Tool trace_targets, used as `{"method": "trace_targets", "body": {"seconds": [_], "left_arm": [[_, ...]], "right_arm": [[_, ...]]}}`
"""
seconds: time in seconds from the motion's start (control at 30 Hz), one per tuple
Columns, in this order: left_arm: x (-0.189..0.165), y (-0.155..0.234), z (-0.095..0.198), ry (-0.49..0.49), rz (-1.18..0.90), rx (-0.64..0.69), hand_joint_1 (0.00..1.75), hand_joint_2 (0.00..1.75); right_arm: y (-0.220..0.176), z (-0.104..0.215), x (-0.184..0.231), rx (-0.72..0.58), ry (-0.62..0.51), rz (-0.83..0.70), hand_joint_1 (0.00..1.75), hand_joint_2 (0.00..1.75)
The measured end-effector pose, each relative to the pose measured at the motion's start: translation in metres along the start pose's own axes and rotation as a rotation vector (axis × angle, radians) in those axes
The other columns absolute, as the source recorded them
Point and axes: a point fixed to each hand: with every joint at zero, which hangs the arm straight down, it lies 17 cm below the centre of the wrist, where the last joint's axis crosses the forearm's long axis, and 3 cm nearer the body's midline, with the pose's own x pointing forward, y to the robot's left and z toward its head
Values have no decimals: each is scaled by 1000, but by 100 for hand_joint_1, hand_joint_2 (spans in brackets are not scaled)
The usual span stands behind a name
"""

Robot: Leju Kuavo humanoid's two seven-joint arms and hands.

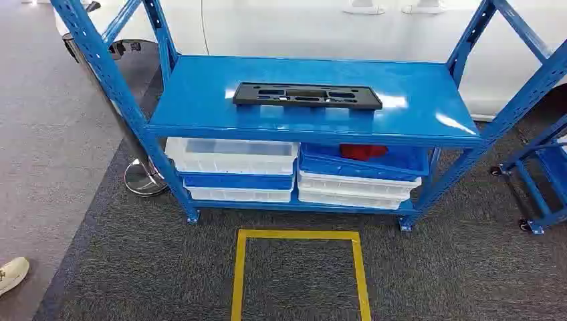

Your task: Take the parts from the cabinet and place them on the table.

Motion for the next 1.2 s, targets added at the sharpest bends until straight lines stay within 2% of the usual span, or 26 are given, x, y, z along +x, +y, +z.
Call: {"method": "trace_targets", "body": {"seconds": [0.5,0.53,0.57,0.63,0.67,0.83,1.03,1.2], "left_arm": [[39,49,-6,-131,115,124,0,175],[41,51,-6,-137,126,130,0,0],[43,52,-6,-144,133,135,0,0],[46,56,-6,-161,151,147,0,0],[48,57,-6,-170,161,151,0,0],[57,61,-6,-202,193,167,0,0],[63,62,-6,-222,205,174,0,0],[65,61,-6,-232,210,176,0,0]], "right_arm": [[-10,-6,20,-40,-25,76,0,175],[-10,-6,22,-42,-28,79,0,175],[-9,-7,24,-42,-31,83,0,0],[-8,-7,28,-42,-45,87,0,0],[-7,-7,33,-41,-59,88,0,175],[4,-6,83,-8,-211,88,0,175],[-1,12,187,3,-486,71,0,175],[-4,44,272,9,-710,68,0,175]]}}
